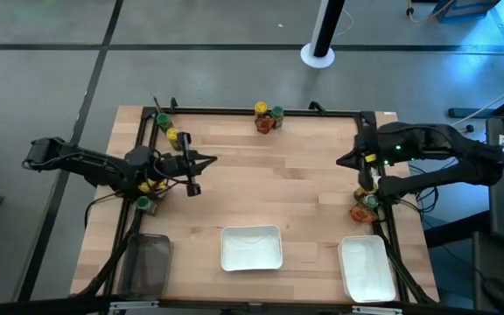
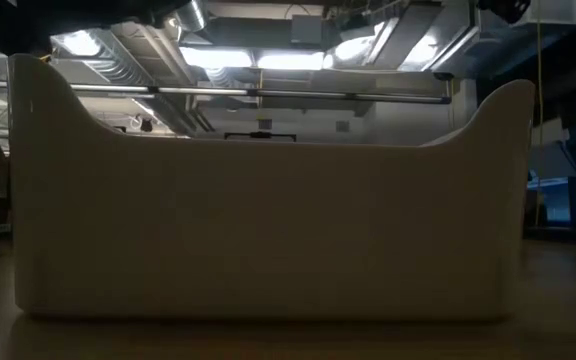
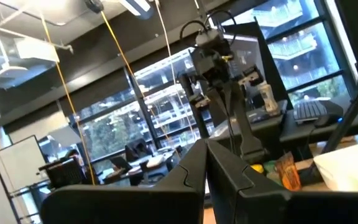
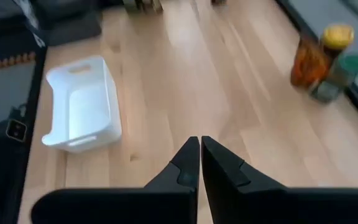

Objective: Sort spices by type
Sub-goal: Put the bottom right brown seasoning bag into the right white bin

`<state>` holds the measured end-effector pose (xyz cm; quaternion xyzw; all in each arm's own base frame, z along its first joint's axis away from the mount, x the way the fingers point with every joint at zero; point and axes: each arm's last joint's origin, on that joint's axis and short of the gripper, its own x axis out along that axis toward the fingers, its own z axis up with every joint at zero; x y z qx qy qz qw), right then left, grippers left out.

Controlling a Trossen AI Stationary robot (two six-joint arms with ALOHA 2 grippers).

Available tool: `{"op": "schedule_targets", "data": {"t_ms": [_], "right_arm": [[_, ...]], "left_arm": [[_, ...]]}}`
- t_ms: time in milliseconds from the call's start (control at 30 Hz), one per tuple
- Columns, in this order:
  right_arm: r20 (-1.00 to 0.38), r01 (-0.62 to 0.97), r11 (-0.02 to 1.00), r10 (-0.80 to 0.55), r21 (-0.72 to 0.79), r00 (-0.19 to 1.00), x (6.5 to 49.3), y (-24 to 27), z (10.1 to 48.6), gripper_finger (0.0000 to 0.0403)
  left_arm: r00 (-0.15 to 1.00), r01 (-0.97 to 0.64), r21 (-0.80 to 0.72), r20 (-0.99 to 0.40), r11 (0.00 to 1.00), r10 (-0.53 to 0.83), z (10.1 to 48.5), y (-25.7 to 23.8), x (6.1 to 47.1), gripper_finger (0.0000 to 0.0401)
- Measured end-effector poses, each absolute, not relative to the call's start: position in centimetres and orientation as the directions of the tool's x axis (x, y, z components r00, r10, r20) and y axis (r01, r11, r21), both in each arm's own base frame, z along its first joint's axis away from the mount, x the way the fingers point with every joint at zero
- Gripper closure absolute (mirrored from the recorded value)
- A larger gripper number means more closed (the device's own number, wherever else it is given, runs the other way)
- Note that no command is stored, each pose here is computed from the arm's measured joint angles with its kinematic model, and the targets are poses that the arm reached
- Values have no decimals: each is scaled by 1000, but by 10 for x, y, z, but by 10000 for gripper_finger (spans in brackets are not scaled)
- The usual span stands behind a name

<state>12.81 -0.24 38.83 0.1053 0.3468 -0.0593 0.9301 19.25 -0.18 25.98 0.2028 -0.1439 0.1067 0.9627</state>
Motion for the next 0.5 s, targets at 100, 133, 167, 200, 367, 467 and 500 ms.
{"op": "schedule_targets", "data": {"t_ms": [100, 133, 167, 200, 367, 467, 500], "right_arm": [[-737, 231, 957, -27, 177, 675, 138, -2, 386, 384], [-762, 250, 950, -23, 185, 648, 142, -2, 383, 384], [-784, 272, 943, -21, 190, 620, 145, -2, 381, 384], [-803, 289, 937, -14, 199, 596, 147, -2, 379, 384], [-897, 410, 885, 19, 220, 441, 156, -1, 364, 384], [-937, 458, 865, 36, 203, 347, 157, 6, 358, 384], [-947, 472, 859, 45, 199, 317, 156, 9, 356, 384]], "left_arm": [[946, -250, 363, 290, 897, 146, 255, -2, 196, 397], [947, -249, 367, 285, 897, 146, 254, -2, 197, 397], [948, -249, 376, 281, 892, 146, 253, -2, 198, 397], [948, -254, 390, 284, 885, 146, 253, -2, 198, 397], [948, -258, 412, 283, 874, 147, 253, -2, 199, 397], [948, -258, 412, 282, 874, 147, 253, -2, 199, 397], [948, -258, 412, 282, 874, 147, 253, -2, 199, 397]]}}
